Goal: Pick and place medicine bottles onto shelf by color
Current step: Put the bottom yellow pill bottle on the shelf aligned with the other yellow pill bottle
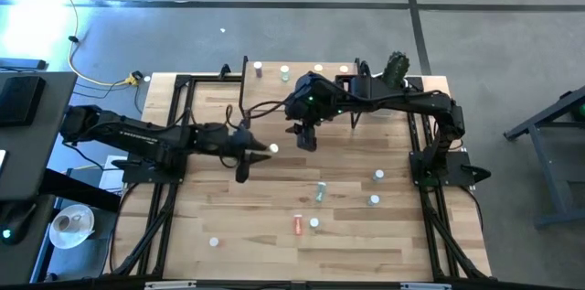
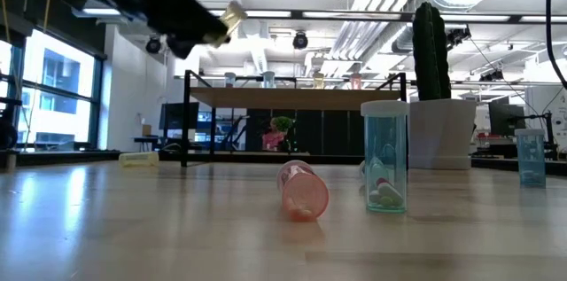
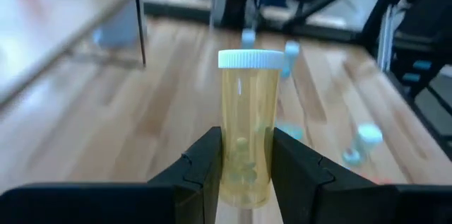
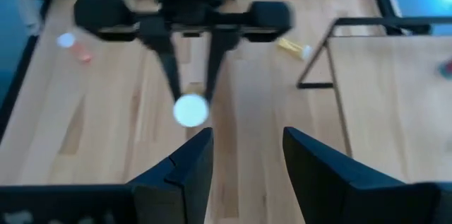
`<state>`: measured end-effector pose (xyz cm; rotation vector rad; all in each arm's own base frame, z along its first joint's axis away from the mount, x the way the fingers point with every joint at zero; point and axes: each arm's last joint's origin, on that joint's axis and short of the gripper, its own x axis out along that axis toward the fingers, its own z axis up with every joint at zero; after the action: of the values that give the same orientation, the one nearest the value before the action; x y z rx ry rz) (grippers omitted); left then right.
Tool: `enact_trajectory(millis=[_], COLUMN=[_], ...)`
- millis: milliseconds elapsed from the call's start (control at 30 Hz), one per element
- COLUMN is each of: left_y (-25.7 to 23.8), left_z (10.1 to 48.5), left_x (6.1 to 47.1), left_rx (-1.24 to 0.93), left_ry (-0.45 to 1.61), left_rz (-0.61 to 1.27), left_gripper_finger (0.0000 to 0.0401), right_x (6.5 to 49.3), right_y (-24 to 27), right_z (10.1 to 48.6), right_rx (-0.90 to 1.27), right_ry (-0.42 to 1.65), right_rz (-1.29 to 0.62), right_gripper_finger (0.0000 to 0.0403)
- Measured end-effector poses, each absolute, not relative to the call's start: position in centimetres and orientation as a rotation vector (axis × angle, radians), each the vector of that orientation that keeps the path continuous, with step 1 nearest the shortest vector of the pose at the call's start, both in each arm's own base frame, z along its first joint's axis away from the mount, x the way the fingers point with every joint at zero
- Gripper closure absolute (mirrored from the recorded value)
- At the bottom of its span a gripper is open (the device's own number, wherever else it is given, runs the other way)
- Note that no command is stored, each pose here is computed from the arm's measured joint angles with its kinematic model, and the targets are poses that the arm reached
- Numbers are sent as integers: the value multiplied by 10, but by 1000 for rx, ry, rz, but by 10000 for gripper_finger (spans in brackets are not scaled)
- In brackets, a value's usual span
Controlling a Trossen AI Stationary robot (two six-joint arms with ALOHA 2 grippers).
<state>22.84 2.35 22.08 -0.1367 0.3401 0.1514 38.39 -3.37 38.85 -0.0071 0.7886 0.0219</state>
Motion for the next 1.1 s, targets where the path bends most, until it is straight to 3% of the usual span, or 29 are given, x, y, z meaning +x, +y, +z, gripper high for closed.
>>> enact_trajectory(millis=[300,1100], left_y=[41,56], left_z=[235,237], left_x=[233,273], left_rx=[24,79], left_ry=[180,45], left_rz=[199,229], left_gripper_finger=[307,307], right_x=[386,385], right_y=[-30,-25], right_z=[391,389], right_rx=[-106,-111], right_ry=[755,772], right_rz=[75,88], right_gripper_finger=[242,242])
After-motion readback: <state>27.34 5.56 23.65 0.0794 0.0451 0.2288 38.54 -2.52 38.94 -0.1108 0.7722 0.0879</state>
